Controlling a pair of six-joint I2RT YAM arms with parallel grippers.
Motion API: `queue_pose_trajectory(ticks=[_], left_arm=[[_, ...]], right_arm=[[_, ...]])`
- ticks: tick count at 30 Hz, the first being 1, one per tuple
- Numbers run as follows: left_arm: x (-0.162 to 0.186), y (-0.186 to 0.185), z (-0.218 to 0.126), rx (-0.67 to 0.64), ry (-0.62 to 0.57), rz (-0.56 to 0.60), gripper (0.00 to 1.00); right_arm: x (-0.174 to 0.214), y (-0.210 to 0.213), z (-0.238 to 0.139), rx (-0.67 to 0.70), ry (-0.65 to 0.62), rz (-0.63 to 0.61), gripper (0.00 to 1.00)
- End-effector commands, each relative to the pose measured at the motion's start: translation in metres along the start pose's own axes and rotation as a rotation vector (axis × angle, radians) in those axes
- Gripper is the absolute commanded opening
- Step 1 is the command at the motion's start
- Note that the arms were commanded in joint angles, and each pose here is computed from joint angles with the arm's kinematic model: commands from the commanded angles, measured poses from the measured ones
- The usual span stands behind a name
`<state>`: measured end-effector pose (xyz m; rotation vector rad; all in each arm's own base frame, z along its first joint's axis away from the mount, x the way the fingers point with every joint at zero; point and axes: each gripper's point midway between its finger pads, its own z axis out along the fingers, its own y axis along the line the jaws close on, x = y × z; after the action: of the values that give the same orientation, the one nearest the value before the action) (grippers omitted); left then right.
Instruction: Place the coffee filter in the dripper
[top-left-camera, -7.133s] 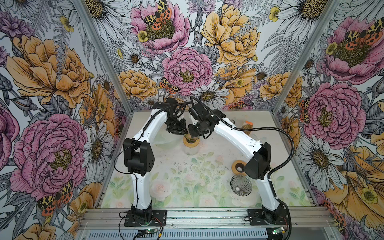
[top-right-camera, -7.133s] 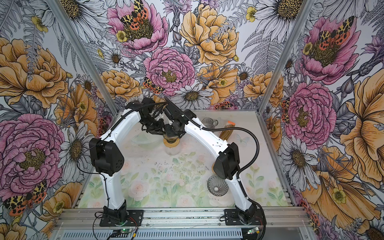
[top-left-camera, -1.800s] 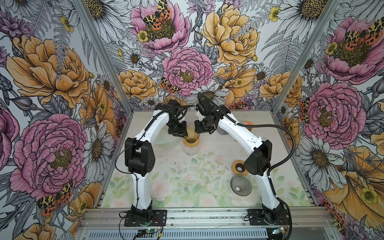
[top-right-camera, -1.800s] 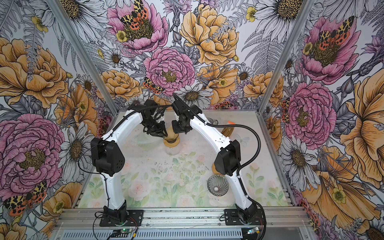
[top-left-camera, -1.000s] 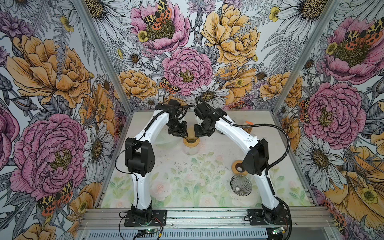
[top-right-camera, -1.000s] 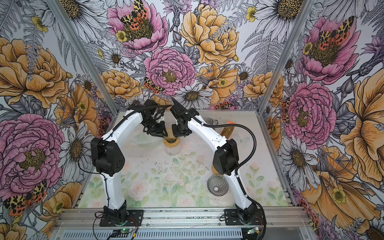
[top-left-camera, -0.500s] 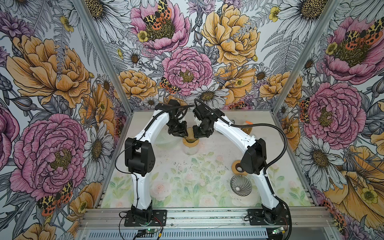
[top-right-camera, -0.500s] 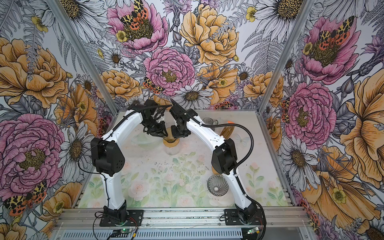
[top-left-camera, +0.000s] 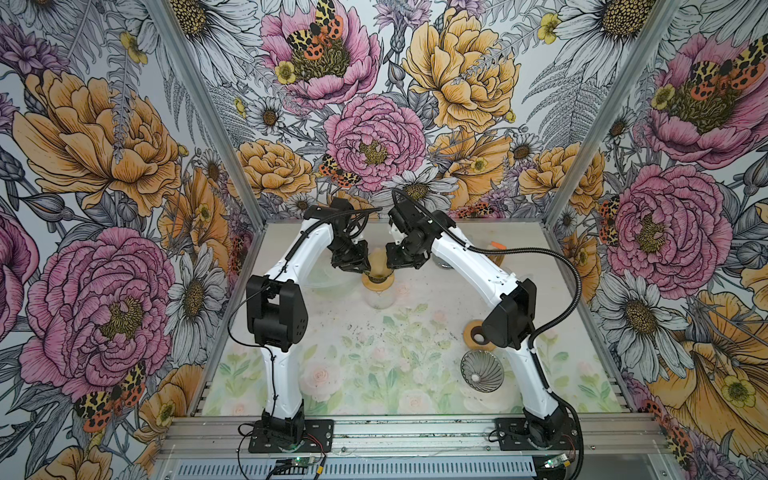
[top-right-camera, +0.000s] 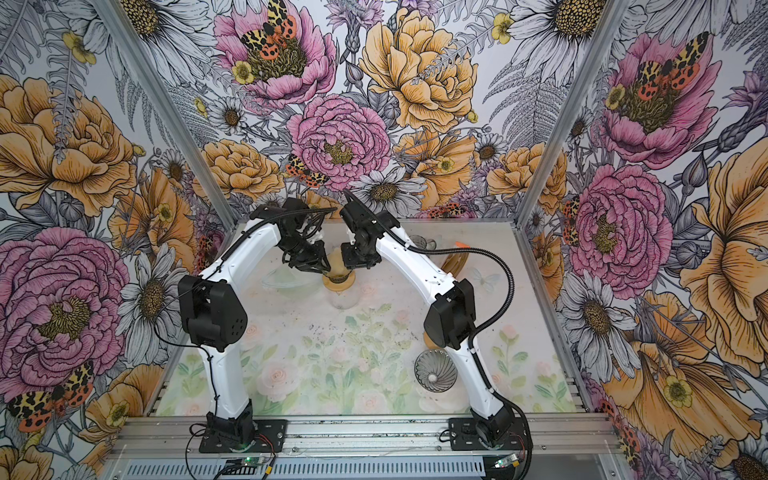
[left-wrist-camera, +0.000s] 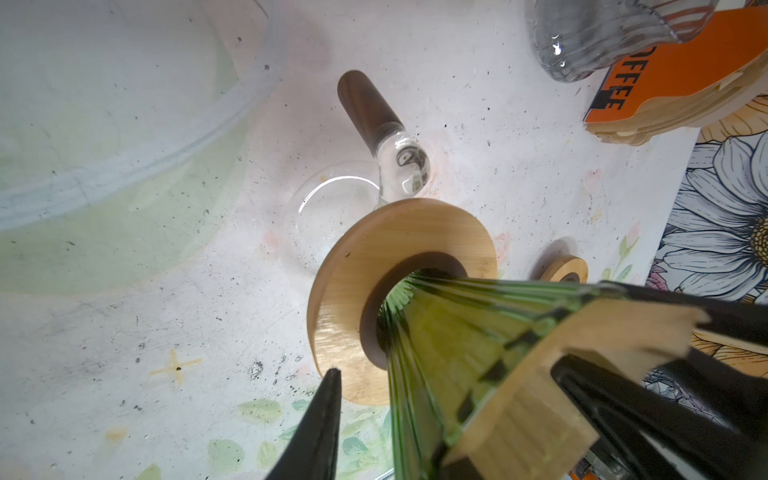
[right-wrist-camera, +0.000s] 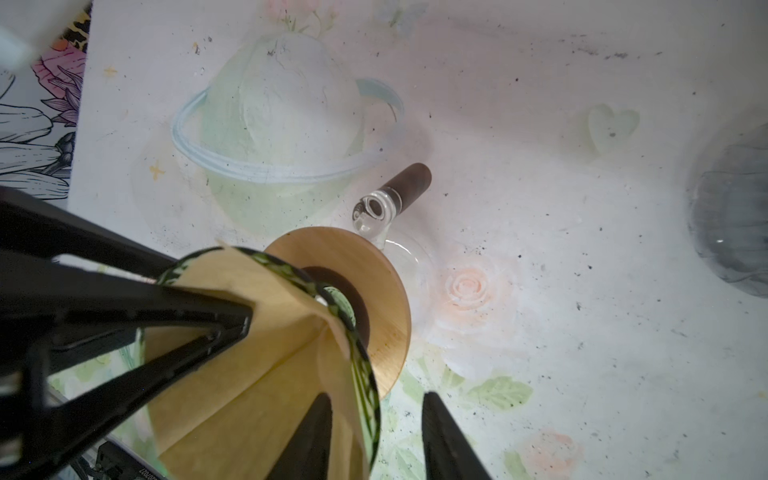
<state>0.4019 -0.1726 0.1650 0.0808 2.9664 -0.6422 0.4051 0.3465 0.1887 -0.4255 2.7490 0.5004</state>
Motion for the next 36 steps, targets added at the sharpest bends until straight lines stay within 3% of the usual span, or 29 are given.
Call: queue_pose_trajectory(ticks=[1, 16, 27, 36], left_arm=[[-0.003, 0.006, 0.002, -0.009, -0.008, -0.012, 0.29], [-0.002, -0.012, -0.020, 0.101, -0.035, -0.002, 0.40], [-0.002, -0.018, -0.059, 0.167, -0.112, 0.005, 0.48], [-0.013, -0.011, -0.047, 0.131, -0.104, 0.004, 0.47]], right_arm=[[-0.010, 0.012, -0.036, -0.053, -0.064, -0.006, 0.39], [-0.013, 0.016, -0.063, -0.074, -0.110, -0.011, 0.39], [-0.010, 0.011, -0.075, -0.058, -0.125, -0.005, 0.40], [-0.013, 0.005, -0.062, -0.070, -0.104, 0.058, 0.39]])
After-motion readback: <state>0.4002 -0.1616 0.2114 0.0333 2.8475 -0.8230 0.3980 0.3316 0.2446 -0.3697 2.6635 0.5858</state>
